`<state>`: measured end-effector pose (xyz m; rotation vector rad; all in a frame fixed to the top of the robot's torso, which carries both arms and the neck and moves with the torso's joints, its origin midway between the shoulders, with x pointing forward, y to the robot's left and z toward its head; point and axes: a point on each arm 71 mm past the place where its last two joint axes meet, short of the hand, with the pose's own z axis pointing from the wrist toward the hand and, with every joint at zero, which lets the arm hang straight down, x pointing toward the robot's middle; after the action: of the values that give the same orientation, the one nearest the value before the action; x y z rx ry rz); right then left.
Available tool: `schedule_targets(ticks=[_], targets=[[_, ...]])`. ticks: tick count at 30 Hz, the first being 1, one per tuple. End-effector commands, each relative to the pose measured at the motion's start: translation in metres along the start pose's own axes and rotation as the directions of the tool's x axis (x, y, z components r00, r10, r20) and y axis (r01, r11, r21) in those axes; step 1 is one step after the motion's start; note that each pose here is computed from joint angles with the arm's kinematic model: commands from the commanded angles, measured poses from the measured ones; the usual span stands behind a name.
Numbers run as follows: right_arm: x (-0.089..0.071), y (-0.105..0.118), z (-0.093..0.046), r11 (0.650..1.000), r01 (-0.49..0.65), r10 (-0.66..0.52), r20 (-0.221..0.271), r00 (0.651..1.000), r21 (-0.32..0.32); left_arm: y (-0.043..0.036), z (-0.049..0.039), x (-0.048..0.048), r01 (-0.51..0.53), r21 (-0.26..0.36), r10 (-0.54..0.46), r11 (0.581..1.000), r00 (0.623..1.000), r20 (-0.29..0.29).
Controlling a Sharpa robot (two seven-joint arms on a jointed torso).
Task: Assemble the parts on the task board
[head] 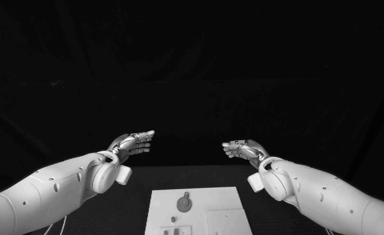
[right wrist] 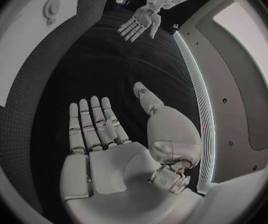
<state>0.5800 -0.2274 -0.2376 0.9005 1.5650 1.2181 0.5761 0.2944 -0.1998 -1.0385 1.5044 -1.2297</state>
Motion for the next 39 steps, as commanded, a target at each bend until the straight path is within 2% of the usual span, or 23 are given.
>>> schedule_targets(ticks=[1,3,6,7,11,14,17,20,24,30,34,39], targets=[[-0.003,0.004,-0.004,0.999,-0.020,0.018,-0.047,0.999,-0.040,-0.0045,-0.0012,0.0061,-0.014,0.044,0.014,0.999,1.000,-0.010],[-0.008,0.003,-0.007,0.999,-0.011,0.010,-0.040,0.999,-0.037,-0.0056,-0.0041,0.0139,-0.021,0.050,0.023,0.999,0.999,-0.046],[-0.010,0.002,-0.007,0.999,-0.008,0.007,-0.033,0.999,-0.037,-0.0029,-0.0050,0.0192,-0.028,0.049,0.032,0.998,0.997,-0.066],[-0.015,0.000,-0.008,1.000,0.000,0.000,-0.001,1.000,-0.010,-0.0030,-0.0042,0.0138,0.000,0.018,0.001,1.000,0.999,-0.042],[-0.012,0.000,-0.010,1.000,-0.011,0.011,0.009,1.000,-0.018,-0.0015,-0.0060,0.0185,0.007,0.024,-0.007,1.000,0.999,-0.033],[-0.007,0.001,-0.014,0.999,-0.028,0.028,0.025,0.999,-0.029,0.0009,-0.0091,0.0259,0.020,0.032,-0.019,0.999,1.000,-0.019],[0.001,0.002,-0.020,0.997,-0.056,0.058,0.052,0.997,-0.047,0.0046,-0.0150,0.0387,0.040,0.046,-0.040,0.998,0.999,0.006],[0.010,0.004,-0.029,0.994,-0.086,0.092,0.083,0.992,-0.063,0.0083,-0.0227,0.0530,0.061,0.059,-0.063,0.996,0.997,0.035],[0.027,0.008,-0.047,0.987,-0.138,0.148,0.138,0.979,-0.084,0.0131,-0.0391,0.0779,0.095,0.079,-0.101,0.992,0.991,0.088],[0.047,0.014,-0.074,0.977,-0.195,0.210,0.210,0.955,-0.092,0.0160,-0.0633,0.1070,0.126,0.093,-0.139,0.988,0.978,0.155],[0.056,0.017,-0.089,0.972,-0.218,0.233,0.244,0.941,-0.089,0.0162,-0.0754,0.1193,0.136,0.096,-0.152,0.986,0.971,0.185],[0.064,0.020,-0.101,0.969,-0.234,0.247,0.269,0.931,-0.083,0.0158,-0.0844,0.1276,0.141,0.097,-0.159,0.985,0.966,0.206]])
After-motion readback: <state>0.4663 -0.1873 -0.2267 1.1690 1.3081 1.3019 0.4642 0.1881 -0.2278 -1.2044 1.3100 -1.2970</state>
